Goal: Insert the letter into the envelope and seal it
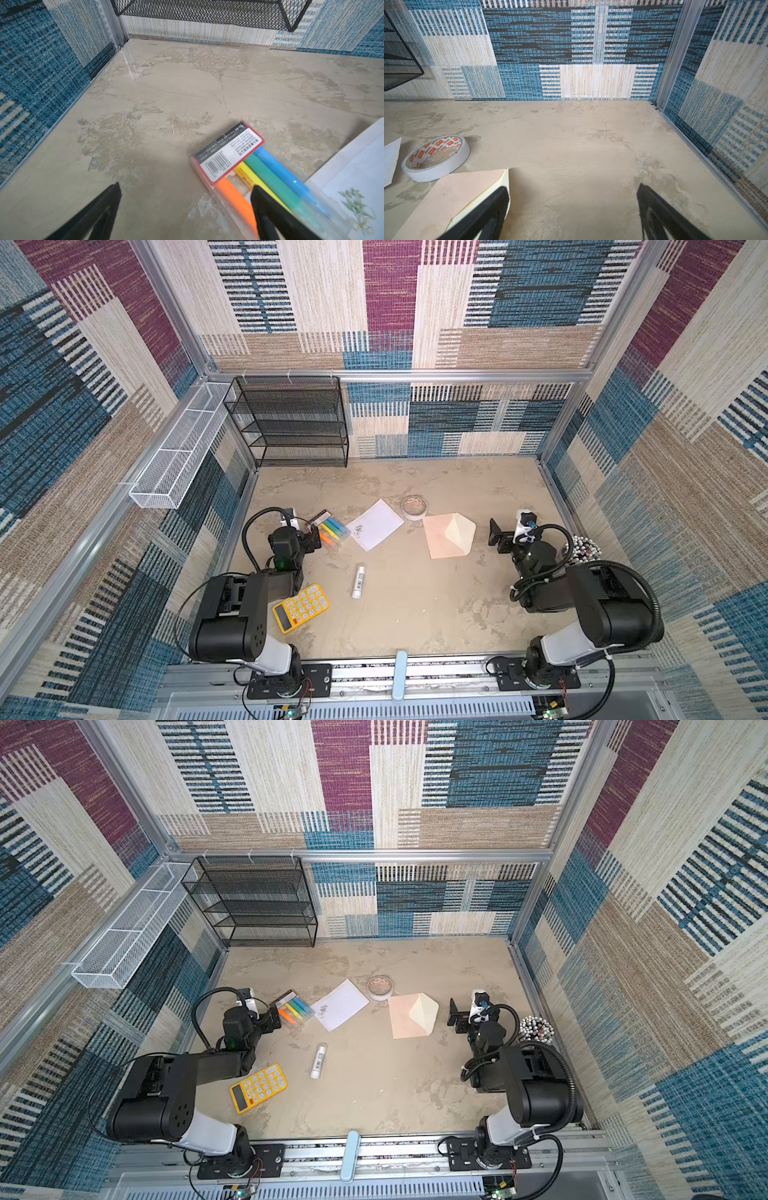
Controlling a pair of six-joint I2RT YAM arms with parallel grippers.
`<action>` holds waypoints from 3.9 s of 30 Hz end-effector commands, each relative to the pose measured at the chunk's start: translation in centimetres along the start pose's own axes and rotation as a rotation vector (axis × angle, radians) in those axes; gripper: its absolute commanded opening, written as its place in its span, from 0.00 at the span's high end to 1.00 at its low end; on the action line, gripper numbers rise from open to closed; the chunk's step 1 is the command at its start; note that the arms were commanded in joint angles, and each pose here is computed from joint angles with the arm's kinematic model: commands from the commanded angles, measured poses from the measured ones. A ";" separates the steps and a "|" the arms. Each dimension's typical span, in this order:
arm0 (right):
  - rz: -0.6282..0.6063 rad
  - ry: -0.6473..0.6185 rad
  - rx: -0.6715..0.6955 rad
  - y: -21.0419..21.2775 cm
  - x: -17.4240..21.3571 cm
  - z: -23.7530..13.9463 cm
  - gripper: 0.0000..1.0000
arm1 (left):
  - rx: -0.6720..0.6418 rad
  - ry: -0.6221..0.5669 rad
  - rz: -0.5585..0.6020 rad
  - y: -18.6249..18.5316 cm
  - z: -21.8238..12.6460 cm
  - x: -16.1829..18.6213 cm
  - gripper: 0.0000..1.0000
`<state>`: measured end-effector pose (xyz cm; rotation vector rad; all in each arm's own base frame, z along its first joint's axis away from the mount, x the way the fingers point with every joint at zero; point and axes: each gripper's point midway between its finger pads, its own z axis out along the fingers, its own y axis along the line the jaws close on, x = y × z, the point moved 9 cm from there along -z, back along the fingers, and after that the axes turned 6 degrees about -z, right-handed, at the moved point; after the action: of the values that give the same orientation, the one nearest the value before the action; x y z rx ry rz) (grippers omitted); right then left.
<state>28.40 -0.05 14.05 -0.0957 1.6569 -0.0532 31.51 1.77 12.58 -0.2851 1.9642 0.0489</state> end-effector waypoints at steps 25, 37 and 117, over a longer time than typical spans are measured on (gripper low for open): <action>0.005 -0.046 0.002 0.0 -0.8 0.0 0.00 | 0.007 -0.007 0.018 -0.1 0.0 -0.2 0.00; 0.008 -0.041 -0.002 0.0 -0.7 0.2 0.00 | 0.007 -0.004 0.019 -0.1 0.0 -0.2 0.00; 0.809 0.894 -0.493 26.1 -0.6 12.1 0.22 | 0.483 0.937 -0.435 -15.8 3.4 0.4 0.32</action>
<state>39.46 26.10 11.16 0.2561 2.4489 1.0648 37.56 -12.87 12.55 -0.4785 2.6847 -0.9749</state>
